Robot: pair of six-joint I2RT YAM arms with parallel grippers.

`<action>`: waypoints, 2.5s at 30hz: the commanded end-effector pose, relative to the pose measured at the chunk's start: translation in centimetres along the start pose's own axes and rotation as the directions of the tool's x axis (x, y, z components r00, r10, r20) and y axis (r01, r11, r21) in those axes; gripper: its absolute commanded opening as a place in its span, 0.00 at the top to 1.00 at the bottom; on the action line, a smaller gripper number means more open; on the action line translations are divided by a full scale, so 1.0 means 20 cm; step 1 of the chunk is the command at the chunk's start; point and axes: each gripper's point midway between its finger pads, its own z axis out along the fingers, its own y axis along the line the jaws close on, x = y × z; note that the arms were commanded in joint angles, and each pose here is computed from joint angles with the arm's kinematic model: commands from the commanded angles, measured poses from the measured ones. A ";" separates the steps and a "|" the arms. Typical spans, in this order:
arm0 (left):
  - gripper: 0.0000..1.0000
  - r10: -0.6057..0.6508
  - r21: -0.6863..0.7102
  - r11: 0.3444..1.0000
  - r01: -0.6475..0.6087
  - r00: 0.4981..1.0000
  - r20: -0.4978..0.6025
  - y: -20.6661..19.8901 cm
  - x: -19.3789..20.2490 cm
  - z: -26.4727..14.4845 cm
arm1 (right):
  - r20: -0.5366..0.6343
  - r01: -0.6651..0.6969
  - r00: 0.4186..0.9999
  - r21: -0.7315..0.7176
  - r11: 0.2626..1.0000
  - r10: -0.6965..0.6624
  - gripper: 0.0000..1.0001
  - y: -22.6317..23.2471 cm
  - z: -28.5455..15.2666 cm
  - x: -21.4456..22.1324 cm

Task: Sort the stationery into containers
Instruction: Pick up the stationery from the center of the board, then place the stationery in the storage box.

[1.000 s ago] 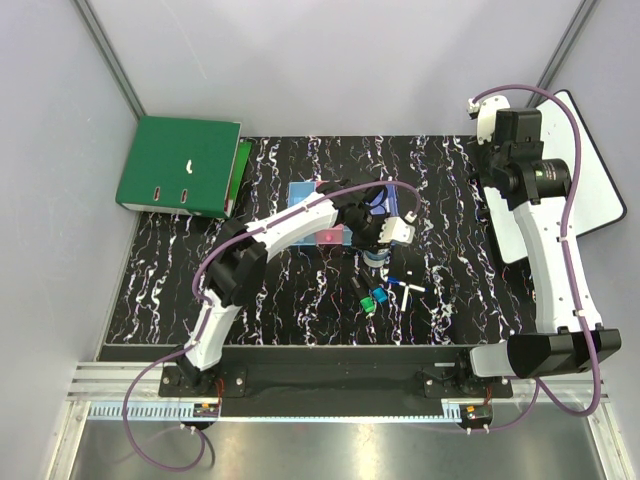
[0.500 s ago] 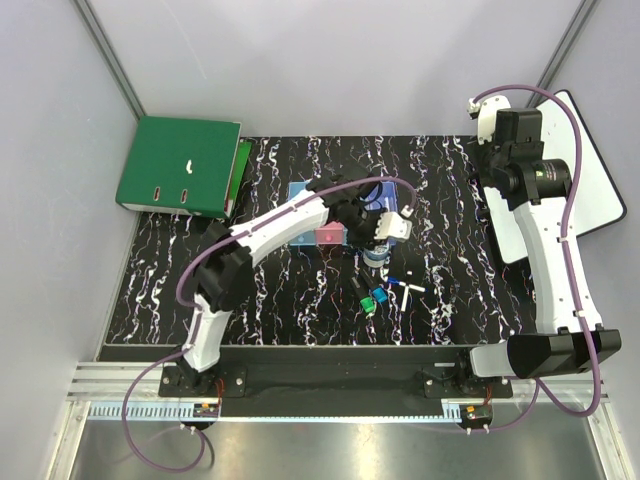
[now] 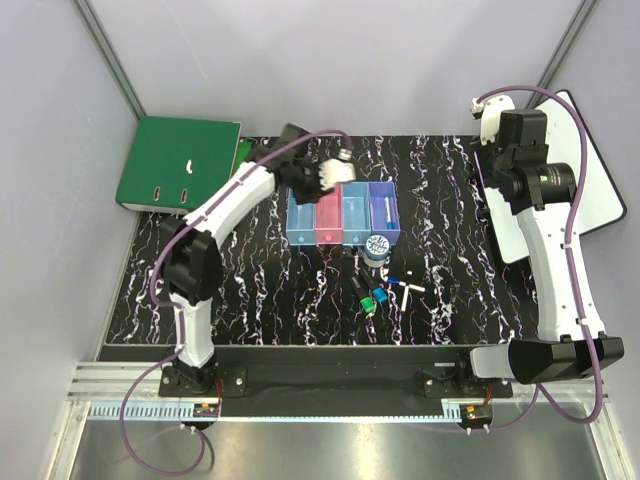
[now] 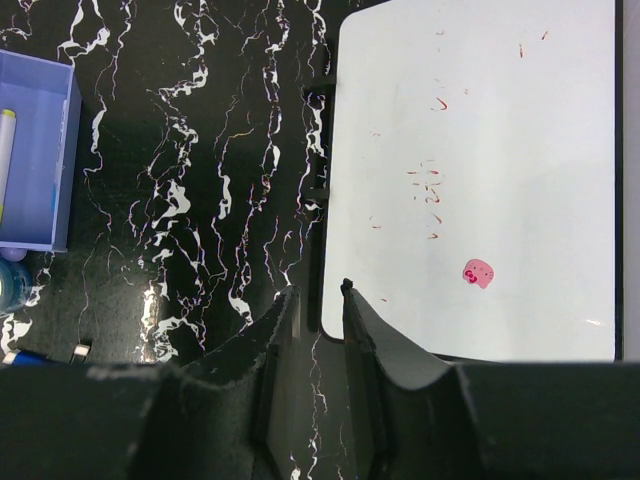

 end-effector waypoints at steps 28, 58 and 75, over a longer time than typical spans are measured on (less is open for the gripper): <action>0.85 0.018 0.037 0.999 -0.016 0.998 -0.059 0.28 0.51 0.23 | 0.035 -0.021 0.999 0.022 1.000 0.020 0.68 -0.03 -0.02 -0.02; 0.28 0.216 0.019 0.975 -0.221 0.967 0.136 -0.02 -0.08 -0.12 | 0.040 -0.018 0.999 0.024 1.000 0.017 0.67 -0.04 -0.05 0.00; 0.14 0.532 0.218 0.792 -0.570 0.820 0.210 -0.61 -0.39 0.29 | 0.039 -0.012 0.999 0.042 0.999 0.011 0.67 -0.06 -0.10 0.05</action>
